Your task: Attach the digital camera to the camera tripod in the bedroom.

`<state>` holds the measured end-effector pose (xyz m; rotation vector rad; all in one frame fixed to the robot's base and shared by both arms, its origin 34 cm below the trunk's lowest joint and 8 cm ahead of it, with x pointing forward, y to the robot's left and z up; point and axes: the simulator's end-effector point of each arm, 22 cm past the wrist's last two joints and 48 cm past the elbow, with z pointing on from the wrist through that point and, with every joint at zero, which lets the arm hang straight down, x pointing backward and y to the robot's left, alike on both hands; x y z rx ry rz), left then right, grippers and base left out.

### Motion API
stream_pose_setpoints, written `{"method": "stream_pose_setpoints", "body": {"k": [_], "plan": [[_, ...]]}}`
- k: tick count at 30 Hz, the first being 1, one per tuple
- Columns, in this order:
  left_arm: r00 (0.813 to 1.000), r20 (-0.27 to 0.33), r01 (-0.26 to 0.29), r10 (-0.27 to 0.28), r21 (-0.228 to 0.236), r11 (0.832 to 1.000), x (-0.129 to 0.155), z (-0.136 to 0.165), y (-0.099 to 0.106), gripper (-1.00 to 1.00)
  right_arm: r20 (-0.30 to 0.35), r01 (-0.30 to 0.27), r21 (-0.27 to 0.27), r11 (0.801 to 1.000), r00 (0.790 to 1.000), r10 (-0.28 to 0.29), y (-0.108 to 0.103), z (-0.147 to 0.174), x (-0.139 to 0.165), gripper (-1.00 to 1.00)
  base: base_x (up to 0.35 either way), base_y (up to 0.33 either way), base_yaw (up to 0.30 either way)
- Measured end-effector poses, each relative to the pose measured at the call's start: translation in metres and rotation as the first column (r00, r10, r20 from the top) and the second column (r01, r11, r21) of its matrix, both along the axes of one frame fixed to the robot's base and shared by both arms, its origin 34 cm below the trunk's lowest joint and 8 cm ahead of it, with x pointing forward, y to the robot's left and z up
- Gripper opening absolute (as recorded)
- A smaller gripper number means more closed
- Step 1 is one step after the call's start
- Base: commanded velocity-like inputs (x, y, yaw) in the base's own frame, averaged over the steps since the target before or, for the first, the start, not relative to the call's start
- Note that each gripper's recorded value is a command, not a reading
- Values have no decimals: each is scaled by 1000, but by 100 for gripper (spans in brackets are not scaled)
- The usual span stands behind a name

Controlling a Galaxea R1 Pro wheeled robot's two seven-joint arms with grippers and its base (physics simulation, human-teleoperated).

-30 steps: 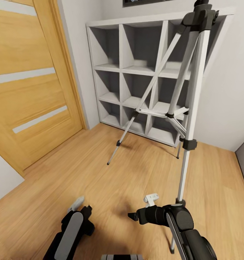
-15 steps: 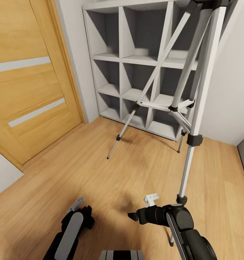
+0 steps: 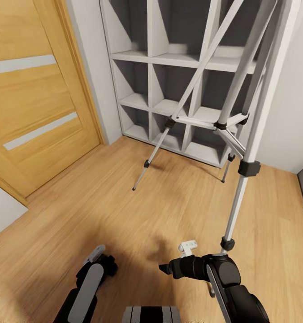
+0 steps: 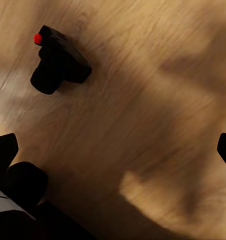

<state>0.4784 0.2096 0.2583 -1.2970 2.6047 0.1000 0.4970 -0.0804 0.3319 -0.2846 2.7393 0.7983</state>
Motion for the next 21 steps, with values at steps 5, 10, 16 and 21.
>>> {"method": "stream_pose_setpoints", "body": {"k": [5, 10, 16, 21], "plan": [[1000, -19, 0, 0, -1, 1000, -4, -8, -1, 100, -19, 0, 1, 1000, 1000, 0, 0, -9, -3, 100, 0, 0, 0], [999, -35, 1, -1, -3, 1000, -8, -16, -1, 100, -38, 0, 1, 1000, 999, 0, 0, -17, -6, 100, 0, 0, 0], [999, -52, 3, -3, -4, 1000, -13, -25, -2, 100, -62, -1, 4, 1000, 998, 1, 1, -27, -11, 100, 0, 0, 0], [998, -66, 5, -5, -6, 1000, -16, -32, -3, 100, -72, -1, 5, 1000, 997, 1, 2, -35, -13, 100, 0, 0, 0]]}}
